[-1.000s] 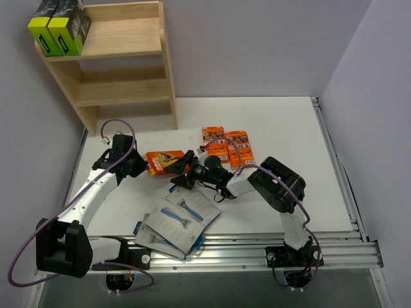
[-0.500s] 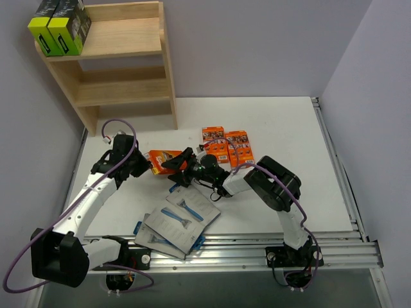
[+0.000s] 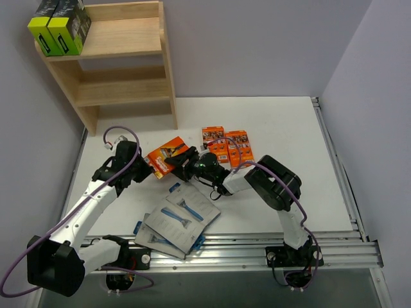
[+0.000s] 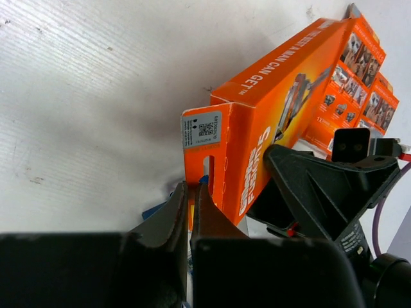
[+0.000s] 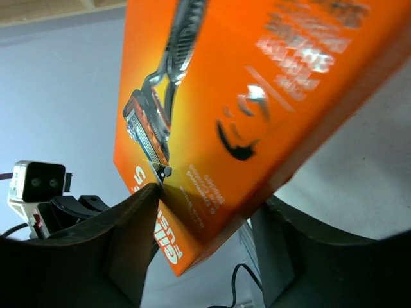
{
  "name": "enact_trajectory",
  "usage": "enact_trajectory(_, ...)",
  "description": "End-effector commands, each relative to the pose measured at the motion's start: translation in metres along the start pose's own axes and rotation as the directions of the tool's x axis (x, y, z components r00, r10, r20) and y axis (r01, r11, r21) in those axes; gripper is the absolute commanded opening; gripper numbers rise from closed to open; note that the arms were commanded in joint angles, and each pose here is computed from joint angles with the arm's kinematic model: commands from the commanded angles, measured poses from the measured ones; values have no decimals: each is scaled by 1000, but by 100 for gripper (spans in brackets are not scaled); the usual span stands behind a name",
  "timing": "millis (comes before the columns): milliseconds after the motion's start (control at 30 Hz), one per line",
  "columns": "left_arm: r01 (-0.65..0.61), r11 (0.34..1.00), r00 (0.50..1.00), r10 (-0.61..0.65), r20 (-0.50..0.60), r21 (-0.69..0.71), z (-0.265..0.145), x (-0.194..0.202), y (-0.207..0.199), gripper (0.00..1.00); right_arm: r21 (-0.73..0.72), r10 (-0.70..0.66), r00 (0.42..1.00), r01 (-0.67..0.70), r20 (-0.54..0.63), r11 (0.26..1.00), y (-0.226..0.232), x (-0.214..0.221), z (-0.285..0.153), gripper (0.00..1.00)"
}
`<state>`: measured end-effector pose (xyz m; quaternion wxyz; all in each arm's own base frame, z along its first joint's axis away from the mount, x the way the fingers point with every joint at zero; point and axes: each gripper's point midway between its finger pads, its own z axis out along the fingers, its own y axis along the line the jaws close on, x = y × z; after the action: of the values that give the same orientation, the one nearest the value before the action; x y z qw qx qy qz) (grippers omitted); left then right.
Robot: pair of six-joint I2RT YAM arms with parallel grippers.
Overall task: Place and organize the shaving razors onto the shelf
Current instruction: Pass the shaving razor from the left arm to the right
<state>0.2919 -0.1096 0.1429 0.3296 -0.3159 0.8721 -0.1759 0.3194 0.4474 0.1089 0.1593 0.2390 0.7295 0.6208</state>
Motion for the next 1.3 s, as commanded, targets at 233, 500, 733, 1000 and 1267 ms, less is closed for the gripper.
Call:
enact_trajectory(233, -4, 1000, 997, 4, -75, -1, 7, 29, 4, 2, -176, -18, 998, 29, 65, 984, 60, -21, -12, 26)
enact_trajectory(500, -48, 999, 999, 49, -16, 23, 11, 20, 3, 2, -226, -60, 998, 61, 12, 972, 71, -13, -19, 0)
enact_trajectory(733, -160, 985, 985, 156, 68, 63, -13, -10, -17, 29, -185, -147, 989, 145, 2, 972, 69, -15, -22, 0)
enact_trajectory(1000, -242, 944, 967, 217, 130, 225, -44, -43, -34, 69, -101, -267, 964, 265, 0, 959, 59, -33, -28, 0)
enact_trajectory(1267, -271, 900, 963, 248, 109, 342, -53, -49, -35, 88, -112, -386, 919, 378, -73, 919, 78, -31, -38, 0)
